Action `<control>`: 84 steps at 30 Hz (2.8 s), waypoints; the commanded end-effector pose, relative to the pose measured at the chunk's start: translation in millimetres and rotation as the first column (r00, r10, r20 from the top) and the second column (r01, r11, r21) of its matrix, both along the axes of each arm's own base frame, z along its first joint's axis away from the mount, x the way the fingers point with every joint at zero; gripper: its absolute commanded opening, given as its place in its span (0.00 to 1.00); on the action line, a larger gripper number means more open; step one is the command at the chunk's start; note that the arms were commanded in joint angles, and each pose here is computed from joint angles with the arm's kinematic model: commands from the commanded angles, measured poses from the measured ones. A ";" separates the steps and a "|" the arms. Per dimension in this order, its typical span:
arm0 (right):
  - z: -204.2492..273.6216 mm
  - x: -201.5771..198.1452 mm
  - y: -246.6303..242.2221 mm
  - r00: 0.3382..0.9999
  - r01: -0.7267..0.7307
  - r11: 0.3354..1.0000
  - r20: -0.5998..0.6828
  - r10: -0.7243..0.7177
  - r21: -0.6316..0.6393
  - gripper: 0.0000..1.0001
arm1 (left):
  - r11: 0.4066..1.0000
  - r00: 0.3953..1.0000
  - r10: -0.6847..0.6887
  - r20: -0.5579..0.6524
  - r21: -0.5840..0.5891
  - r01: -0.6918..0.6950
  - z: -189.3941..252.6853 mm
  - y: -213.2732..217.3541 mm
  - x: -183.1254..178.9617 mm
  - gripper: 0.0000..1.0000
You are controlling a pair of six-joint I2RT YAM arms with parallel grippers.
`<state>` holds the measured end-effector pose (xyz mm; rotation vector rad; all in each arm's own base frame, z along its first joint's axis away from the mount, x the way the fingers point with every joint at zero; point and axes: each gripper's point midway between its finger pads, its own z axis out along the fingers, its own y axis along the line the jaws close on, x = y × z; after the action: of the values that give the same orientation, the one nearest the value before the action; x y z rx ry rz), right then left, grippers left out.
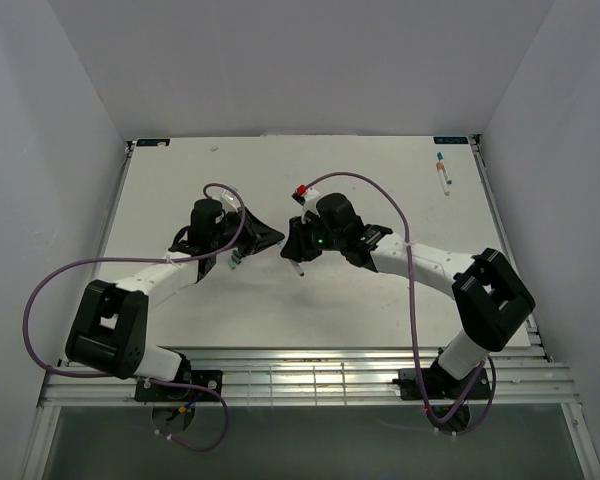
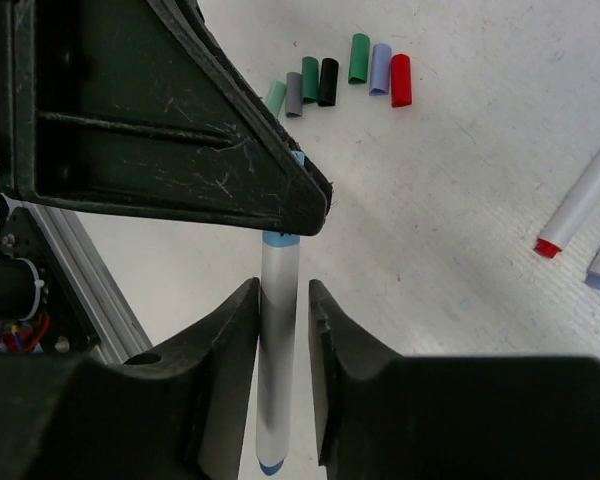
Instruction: Open the pen caps
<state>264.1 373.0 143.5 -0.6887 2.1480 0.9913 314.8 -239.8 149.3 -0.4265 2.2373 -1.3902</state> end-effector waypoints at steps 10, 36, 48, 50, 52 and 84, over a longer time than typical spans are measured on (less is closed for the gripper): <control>-8.3 -31.0 -0.4 0.998 -0.044 0.999 -0.044 0.044 -0.008 0.08 | 0.999 0.993 0.043 0.109 0.022 -0.045 26.1 1.0 25.2 0.00; -13.0 -141.8 -3.5 0.945 -0.210 0.963 -0.219 0.244 0.170 0.08 | 0.913 0.865 0.332 0.375 0.101 -0.394 74.8 95.1 103.7 0.00; 3.1 -83.5 -22.1 0.993 -0.086 0.994 -0.077 0.091 0.065 0.08 | 0.906 0.891 0.289 0.350 0.200 -0.372 55.2 107.4 82.8 0.00; 3.9 -50.4 -37.9 0.998 -0.006 0.998 -0.069 0.010 0.055 0.08 | 0.889 0.906 0.300 0.299 0.257 -0.379 38.2 114.2 73.4 0.00; -0.6 -24.9 -52.3 0.998 0.043 0.999 -0.037 -0.042 0.031 0.08 | 0.877 0.924 0.297 0.241 0.315 -0.364 18.4 119.5 58.3 0.00; -86.6 187.0 -188.4 0.908 0.417 0.881 0.067 -0.413 -0.222 0.08 | 0.801 0.920 0.389 -0.053 0.512 -0.309 -109.4 147.3 -15.8 0.20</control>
<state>426.0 179.1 42.9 -0.2777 2.3637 0.5019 295.0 -96.9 38.8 -0.7223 2.3925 -0.6041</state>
